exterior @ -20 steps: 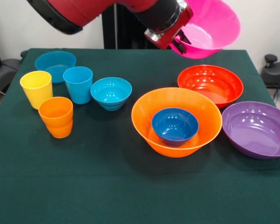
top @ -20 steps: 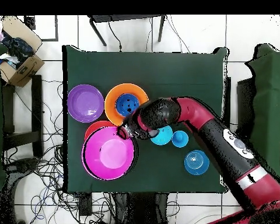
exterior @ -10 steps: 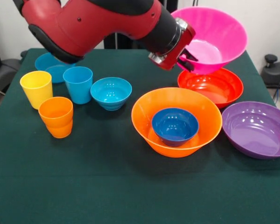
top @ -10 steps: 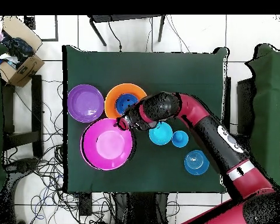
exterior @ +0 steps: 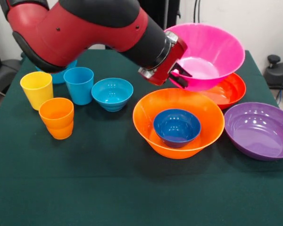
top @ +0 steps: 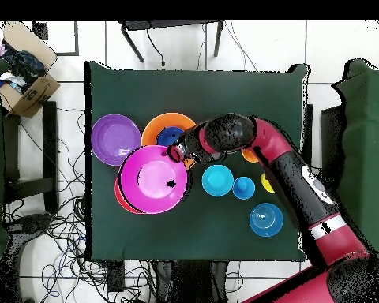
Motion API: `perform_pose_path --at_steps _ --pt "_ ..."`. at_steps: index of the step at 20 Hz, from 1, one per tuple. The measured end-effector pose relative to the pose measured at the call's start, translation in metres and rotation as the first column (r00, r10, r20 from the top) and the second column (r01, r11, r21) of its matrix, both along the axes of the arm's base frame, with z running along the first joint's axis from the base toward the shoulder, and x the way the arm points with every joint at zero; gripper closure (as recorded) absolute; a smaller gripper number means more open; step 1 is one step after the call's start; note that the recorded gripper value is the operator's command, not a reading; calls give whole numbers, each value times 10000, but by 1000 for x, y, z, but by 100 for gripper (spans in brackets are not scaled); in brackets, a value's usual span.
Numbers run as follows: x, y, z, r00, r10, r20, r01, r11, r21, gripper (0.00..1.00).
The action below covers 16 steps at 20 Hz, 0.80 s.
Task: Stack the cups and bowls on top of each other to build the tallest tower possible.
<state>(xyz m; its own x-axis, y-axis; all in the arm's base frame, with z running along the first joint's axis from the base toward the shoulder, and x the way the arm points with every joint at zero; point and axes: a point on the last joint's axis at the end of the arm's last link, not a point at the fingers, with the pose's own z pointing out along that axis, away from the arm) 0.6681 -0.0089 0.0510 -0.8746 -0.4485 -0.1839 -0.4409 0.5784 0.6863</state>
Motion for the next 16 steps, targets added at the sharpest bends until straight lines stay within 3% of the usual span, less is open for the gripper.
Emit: perform_pose_path --at_steps 8,16 --pt "17 -20 6 9994 122 316 -118 9998 -141 100" --pt "37 -30 -1 9985 -313 453 319 9994 -131 100"
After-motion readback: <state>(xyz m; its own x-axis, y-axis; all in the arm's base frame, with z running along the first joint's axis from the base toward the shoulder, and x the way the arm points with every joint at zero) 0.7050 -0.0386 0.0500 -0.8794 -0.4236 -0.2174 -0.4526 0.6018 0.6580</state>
